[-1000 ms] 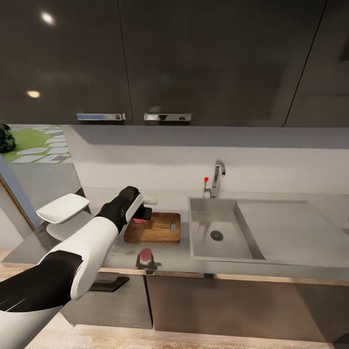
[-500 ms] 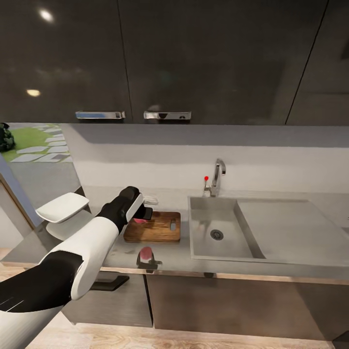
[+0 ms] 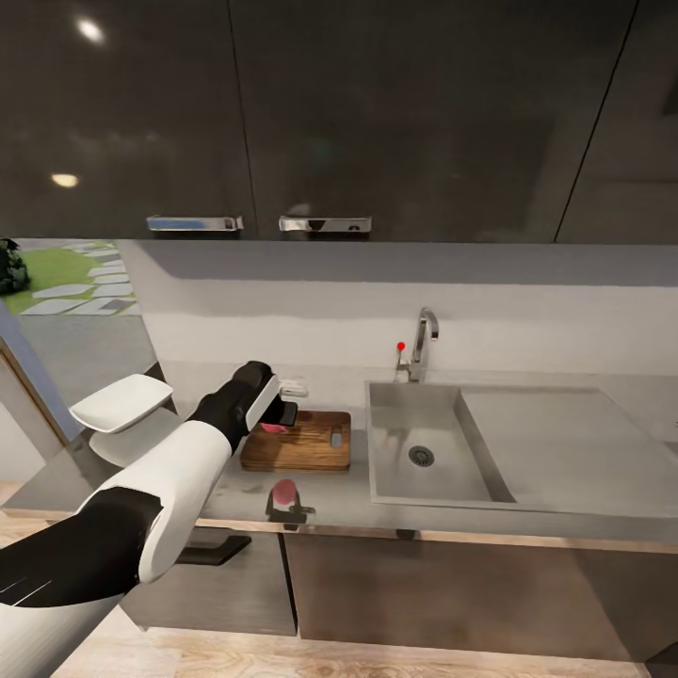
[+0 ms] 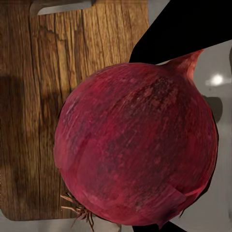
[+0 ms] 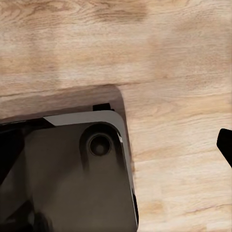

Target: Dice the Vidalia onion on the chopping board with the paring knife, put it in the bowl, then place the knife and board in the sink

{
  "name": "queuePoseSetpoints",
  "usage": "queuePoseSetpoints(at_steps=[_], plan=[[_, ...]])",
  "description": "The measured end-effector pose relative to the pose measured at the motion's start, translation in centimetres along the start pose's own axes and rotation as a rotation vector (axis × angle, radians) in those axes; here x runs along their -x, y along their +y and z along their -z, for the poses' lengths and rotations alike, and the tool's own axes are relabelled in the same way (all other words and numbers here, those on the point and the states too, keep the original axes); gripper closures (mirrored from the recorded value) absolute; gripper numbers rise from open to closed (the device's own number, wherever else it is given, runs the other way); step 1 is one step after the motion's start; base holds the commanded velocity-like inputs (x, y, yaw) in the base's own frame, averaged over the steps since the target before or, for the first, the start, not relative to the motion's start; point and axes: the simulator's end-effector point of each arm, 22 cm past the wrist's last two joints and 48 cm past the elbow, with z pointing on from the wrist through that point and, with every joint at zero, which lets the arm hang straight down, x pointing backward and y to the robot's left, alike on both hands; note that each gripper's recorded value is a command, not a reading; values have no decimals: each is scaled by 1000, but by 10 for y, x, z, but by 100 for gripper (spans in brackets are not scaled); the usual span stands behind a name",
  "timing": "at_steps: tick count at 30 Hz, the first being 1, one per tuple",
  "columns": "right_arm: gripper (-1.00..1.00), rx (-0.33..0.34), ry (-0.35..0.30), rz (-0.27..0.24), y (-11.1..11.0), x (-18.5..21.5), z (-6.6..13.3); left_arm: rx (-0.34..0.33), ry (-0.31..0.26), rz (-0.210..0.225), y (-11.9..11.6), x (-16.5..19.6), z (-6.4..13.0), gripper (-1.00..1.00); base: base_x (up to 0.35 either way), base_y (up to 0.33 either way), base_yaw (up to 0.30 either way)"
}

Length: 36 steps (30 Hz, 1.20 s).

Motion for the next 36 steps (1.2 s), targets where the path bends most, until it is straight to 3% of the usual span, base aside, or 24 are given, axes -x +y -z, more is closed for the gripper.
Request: queuePoseSetpoints(at_steps=[20, 36], plan=[[-100, 0, 1, 0, 0, 0, 0, -8, 5, -5, -6, -2, -1, 100, 8, -14, 0], [-100, -4, 16, 2, 0, -6, 0, -52, 20, -5, -17, -6, -11, 100, 0, 0, 0]])
